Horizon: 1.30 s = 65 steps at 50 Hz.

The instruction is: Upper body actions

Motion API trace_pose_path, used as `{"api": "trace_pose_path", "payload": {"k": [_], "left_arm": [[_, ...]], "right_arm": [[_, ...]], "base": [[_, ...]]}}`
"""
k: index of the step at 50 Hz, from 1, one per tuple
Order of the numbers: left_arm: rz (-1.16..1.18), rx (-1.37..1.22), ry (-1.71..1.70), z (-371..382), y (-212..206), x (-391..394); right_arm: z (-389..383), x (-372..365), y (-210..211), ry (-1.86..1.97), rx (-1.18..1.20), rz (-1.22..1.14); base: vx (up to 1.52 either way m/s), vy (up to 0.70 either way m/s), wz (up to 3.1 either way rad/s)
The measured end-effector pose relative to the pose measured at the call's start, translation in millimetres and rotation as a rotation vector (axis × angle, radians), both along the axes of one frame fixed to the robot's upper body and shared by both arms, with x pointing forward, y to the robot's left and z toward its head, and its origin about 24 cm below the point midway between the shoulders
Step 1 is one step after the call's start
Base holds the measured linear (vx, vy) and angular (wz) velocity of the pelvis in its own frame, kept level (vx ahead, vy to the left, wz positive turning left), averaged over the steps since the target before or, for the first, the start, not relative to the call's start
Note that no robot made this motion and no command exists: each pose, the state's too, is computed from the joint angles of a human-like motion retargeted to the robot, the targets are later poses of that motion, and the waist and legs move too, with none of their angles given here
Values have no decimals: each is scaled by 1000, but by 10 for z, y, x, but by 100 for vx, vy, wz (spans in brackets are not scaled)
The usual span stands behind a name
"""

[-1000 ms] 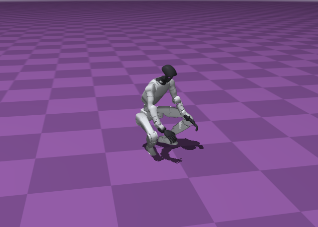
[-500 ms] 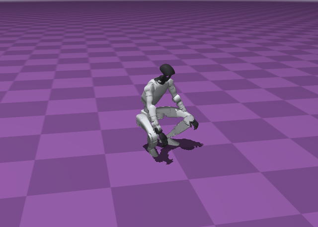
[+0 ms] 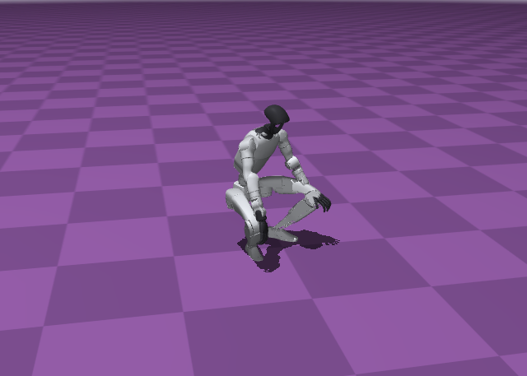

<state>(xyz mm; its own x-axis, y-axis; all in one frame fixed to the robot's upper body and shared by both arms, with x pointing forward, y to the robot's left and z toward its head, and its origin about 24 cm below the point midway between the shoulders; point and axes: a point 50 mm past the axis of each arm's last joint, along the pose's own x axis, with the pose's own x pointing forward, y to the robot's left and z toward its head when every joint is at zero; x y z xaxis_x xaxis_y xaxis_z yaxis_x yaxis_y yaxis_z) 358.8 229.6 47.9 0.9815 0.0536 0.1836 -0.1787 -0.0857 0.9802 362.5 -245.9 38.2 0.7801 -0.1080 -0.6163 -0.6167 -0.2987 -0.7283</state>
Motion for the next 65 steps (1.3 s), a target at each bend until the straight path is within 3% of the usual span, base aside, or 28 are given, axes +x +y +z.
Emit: {"api": "trace_pose_path", "payload": {"k": [5,15,24,34,65], "left_arm": [[27,-68,65,-34,5,8],[-57,91,14,32,-37,25],[-42,65,41,12,-44,29],[-30,74,37,18,-10,24],[-38,86,48,15,-24,28]], "right_arm": [[-25,-17,18,25,91,-41],[23,18,45,2,-18,51],[14,18,92,9,99,7],[17,17,68,20,-8,56],[7,11,71,26,26,35]], "base": [[0,0,0],[0,0,0],[0,0,0],[0,0,0],[0,0,0]]}}
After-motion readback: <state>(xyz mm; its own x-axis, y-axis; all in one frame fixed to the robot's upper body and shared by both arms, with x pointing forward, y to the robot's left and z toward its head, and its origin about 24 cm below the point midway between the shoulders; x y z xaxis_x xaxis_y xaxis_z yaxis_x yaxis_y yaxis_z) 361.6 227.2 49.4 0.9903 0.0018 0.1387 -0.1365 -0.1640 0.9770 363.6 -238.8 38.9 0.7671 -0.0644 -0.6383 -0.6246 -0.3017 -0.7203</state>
